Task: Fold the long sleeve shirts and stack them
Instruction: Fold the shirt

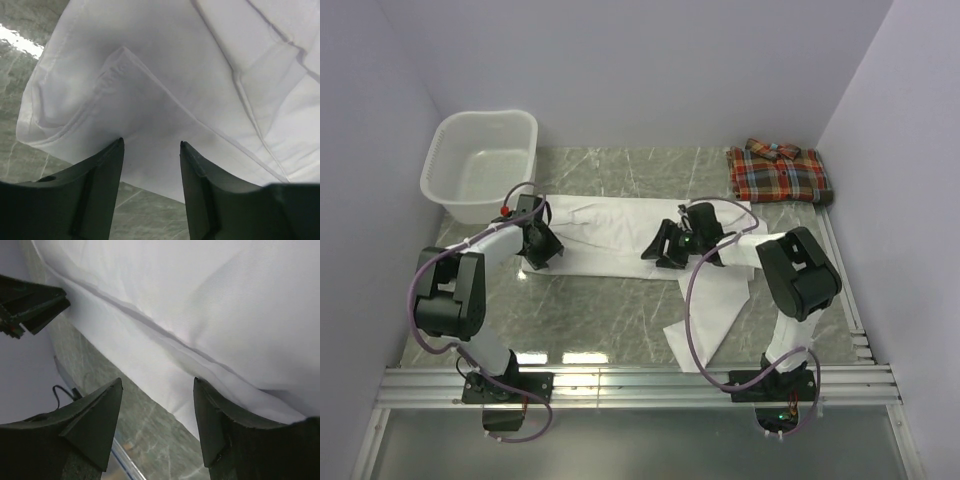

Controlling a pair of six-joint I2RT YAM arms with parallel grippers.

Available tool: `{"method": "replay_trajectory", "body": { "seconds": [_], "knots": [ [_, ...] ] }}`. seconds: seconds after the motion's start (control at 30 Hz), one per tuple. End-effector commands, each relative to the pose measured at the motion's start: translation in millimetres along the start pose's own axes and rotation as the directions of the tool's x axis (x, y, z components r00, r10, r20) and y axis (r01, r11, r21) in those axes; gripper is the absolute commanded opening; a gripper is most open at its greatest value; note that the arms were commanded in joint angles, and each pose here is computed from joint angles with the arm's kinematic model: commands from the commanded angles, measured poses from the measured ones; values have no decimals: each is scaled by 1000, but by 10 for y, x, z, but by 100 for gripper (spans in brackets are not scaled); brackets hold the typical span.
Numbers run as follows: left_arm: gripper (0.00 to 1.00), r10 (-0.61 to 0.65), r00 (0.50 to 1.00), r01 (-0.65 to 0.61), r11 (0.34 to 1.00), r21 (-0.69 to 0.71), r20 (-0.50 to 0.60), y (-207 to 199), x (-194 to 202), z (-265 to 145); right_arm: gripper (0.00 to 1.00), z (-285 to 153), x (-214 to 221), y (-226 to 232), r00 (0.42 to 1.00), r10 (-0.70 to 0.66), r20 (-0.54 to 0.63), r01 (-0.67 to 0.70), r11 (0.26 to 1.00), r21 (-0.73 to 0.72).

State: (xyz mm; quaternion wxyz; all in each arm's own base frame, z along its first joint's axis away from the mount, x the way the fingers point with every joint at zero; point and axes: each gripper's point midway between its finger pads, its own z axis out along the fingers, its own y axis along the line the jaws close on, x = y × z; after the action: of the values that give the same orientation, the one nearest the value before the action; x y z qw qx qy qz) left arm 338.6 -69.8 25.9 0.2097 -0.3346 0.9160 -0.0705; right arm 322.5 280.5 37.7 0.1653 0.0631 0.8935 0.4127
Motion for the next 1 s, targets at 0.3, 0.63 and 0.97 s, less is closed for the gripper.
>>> {"method": "replay_trajectory", "body": {
  "seconds": [0.3, 0.63, 0.97],
  "knots": [
    [66, 369, 893, -432, 863, 262, 257, -894, 263, -1129, 78, -1363, -735, 78, 920, -246, 305, 116, 914, 388],
    [73, 743, 529, -840, 389, 378, 410, -1426, 1929, -1579, 99, -2451, -511, -619, 873, -154, 463, -156, 811, 564],
    [70, 866, -35, -950, -184, 252, 498, -1543, 3541, -1699, 98, -2702, -310, -737, 824, -115, 555, -233, 824, 517]
  ]
}}
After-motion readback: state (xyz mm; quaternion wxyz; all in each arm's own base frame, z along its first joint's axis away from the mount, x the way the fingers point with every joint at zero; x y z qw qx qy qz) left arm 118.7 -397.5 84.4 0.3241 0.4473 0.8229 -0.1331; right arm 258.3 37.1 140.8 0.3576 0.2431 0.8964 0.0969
